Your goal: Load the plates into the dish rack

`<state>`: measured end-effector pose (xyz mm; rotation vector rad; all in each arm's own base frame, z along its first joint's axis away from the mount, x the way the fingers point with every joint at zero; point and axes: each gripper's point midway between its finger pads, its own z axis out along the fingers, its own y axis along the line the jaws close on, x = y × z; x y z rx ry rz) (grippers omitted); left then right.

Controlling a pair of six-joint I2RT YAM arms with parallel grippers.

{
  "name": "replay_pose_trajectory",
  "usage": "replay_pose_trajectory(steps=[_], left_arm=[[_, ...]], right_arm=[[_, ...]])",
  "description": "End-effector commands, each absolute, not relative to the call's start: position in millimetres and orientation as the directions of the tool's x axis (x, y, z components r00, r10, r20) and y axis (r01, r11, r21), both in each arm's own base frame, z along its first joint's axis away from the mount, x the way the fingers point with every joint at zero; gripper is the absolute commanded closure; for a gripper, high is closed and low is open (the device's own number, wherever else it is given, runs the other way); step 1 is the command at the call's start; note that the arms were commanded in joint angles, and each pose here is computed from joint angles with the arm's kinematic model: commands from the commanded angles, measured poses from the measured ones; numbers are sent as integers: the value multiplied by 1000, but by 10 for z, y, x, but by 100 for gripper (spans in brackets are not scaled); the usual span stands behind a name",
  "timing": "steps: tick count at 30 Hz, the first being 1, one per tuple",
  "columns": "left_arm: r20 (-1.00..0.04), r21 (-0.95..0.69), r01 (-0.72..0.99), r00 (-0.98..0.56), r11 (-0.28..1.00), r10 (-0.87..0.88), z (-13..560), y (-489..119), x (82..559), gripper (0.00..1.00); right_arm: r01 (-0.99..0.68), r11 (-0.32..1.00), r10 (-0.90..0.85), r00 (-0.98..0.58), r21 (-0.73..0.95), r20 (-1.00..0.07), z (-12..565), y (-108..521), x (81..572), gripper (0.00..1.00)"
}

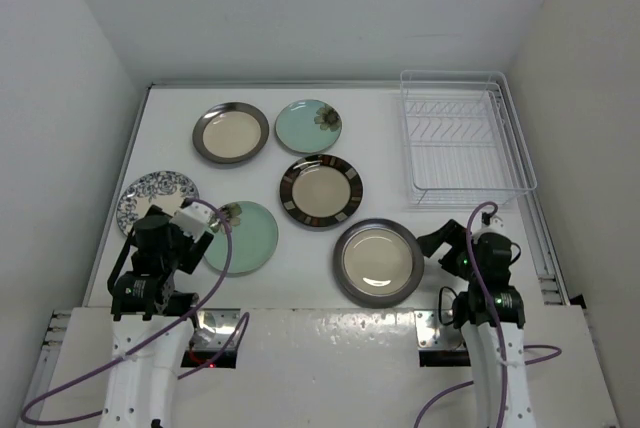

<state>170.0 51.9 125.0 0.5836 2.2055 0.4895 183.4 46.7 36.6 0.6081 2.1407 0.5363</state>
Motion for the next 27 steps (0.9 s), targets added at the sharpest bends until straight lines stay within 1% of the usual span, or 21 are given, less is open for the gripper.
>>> replay_pose_trajectory(steps=[1, 4, 6, 8, 9, 10, 11, 12, 13, 14, 15, 16, 17, 18, 19, 20, 21, 22, 24, 27], left_arm=[[-630, 522, 190, -572, 832, 525, 1323, 546, 1758, 0], [-630, 522, 190, -572, 832, 525, 1323, 546, 1758, 0], [-635, 523, 185, -566, 832, 525, 1340, 546, 1774, 0], [-635, 523, 185, -566, 832, 525, 1340, 546, 1774, 0], [-638, 519, 191, -562, 833, 526, 1337, 531, 1778, 0], [-633, 525, 196, -561, 828, 534, 1339, 534, 1779, 0], [-627, 523, 214, -559, 825, 542, 1323, 516, 1786, 0], [-630, 518, 220, -555, 826, 543, 1321, 501, 1790, 0], [-616, 521, 234, -562, 821, 552, 1299, 504, 1794, 0], [-614, 513, 247, -564, 822, 553, 1278, 486, 1800, 0], [-589, 510, 271, -582, 816, 561, 1224, 490, 1805, 0], [-585, 502, 290, -580, 815, 567, 1231, 458, 1827, 0], [-573, 496, 300, -592, 815, 567, 1224, 458, 1841, 0], [-586, 490, 306, -578, 816, 568, 1348, 430, 1901, 0], [-566, 464, 340, -597, 818, 569, 1352, 396, 1971, 0], [-572, 432, 360, -600, 827, 560, 1410, 339, 2011, 0], [-631, 394, 389, -544, 833, 553, 1694, 188, 2138, 0], [-648, 356, 413, -537, 838, 540, 1781, 105, 2197, 4], [-678, 249, 481, -533, 841, 505, 1980, -112, 2339, 8], [-663, 197, 502, -565, 842, 491, 2013, -180, 2422, 11]], right_arm=[[248, 787, 598, -532, 565, -600, 443, 454, 1861, 0], [264, 783, 607, -525, 563, -597, 498, 432, 1877, 0], [307, 756, 642, -522, 579, -562, 478, 427, 1880, 0], [307, 733, 663, -520, 607, -538, 513, 468, 1932, 0], [263, 723, 660, -537, 639, -526, 552, 561, 1958, 0], [225, 720, 656, -529, 657, -538, 620, 595, 2019, 0], [195, 717, 636, -577, 669, -513, 585, 685, 1993, 0], [147, 716, 620, -581, 682, -526, 638, 737, 2035, 0], [158, 716, 620, -591, 680, -516, 612, 736, 2046, 0], [153, 734, 601, -600, 661, -528, 586, 723, 2047, 0], [188, 739, 595, -633, 647, -496, 505, 724, 2017, 2], [211, 752, 596, -622, 624, -508, 528, 665, 2054, 4], [196, 764, 573, -642, 614, -509, 566, 708, 2048, 6], [228, 777, 558, -681, 587, -474, 467, 705, 2014, 6], [249, 802, 544, -681, 543, -491, 484, 647, 2028, 11], [250, 816, 530, -682, 521, -503, 508, 615, 2051, 14], [243, 833, 500, -714, 496, -490, 436, 646, 2016, 18], [230, 835, 494, -713, 500, -497, 446, 658, 2039, 20], [224, 804, 505, -747, 550, -433, 357, 792, 1953, 23], [259, 786, 516, -774, 561, -366, 177, 843, 1785, 23]])
